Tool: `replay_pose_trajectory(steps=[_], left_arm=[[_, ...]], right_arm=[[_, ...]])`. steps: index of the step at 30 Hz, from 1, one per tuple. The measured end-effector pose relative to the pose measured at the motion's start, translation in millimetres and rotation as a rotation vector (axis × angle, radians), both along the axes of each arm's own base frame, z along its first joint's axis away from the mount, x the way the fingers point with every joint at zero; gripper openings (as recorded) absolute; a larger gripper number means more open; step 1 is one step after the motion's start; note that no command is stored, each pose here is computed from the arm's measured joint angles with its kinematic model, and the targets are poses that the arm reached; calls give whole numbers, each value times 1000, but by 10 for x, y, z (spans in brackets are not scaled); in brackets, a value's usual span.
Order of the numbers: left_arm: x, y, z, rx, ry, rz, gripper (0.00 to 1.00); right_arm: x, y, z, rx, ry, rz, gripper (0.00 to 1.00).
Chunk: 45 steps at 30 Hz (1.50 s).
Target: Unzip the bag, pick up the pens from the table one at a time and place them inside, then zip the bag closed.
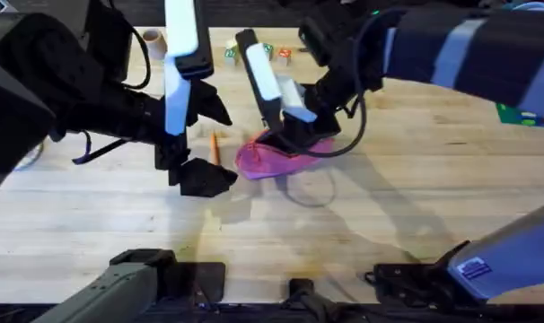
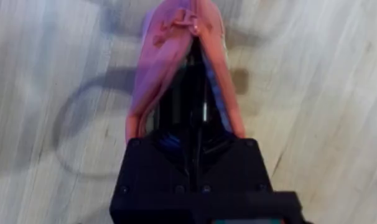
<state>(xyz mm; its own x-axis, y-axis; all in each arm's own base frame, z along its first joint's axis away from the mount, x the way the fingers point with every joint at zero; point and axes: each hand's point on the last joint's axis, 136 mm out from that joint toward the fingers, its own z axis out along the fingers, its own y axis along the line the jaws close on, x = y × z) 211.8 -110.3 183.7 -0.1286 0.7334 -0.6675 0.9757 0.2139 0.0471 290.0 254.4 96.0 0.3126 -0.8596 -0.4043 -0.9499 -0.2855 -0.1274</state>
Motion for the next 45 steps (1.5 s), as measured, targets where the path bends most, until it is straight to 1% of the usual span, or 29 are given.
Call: replay_pose_trajectory(steps=[3, 14, 17, 18, 19, 21, 22, 23, 24, 26, 30, 32, 33, 42, 45], left_arm=[[0, 0, 0, 0, 0, 0, 995], [0, 0, 0, 0, 0, 0, 995], [0, 0, 0, 0, 0, 0, 995], [0, 0, 0, 0, 0, 0, 995], [0, 0, 0, 0, 0, 0, 995], [0, 0, 0, 0, 0, 0, 995], [0, 0, 0, 0, 0, 0, 995], [0, 0, 0, 0, 0, 0, 994], [0, 0, 0, 0, 0, 0, 995], [0, 0, 0, 0, 0, 0, 995], [0, 0, 0, 0, 0, 0, 995], [0, 0, 0, 0, 0, 0, 995], [1, 0, 0, 0, 0, 0, 995], [1, 0, 0, 0, 0, 0, 995], [7, 24, -19, 18, -1, 4, 995]], right_arm=[[-29, 46, -63, -2, 16, 13, 32], [-81, 132, -29, 47, 41, 30, 35], [-88, 136, -27, 50, 45, 30, 124], [-92, 136, -27, 50, 48, 28, 186], [-95, 136, -27, 50, 49, 29, 318], [-91, 137, -25, 51, 48, 28, 626], [-91, 137, -25, 51, 48, 27, 755], [-89, 138, -25, 52, 47, 27, 906], [-88, 138, -25, 52, 46, 29, 972], [-92, 137, -25, 51, 49, 27, 995], [-93, 135, -22, 51, 50, 23, 997], [-102, 130, 52, 58, 44, 10, 997], [-111, 127, 305, 96, 8, -24, 997], [-298, 12, 776, 141, -11, -97, 997], [-351, -22, 926, 163, -17, -133, 998]])
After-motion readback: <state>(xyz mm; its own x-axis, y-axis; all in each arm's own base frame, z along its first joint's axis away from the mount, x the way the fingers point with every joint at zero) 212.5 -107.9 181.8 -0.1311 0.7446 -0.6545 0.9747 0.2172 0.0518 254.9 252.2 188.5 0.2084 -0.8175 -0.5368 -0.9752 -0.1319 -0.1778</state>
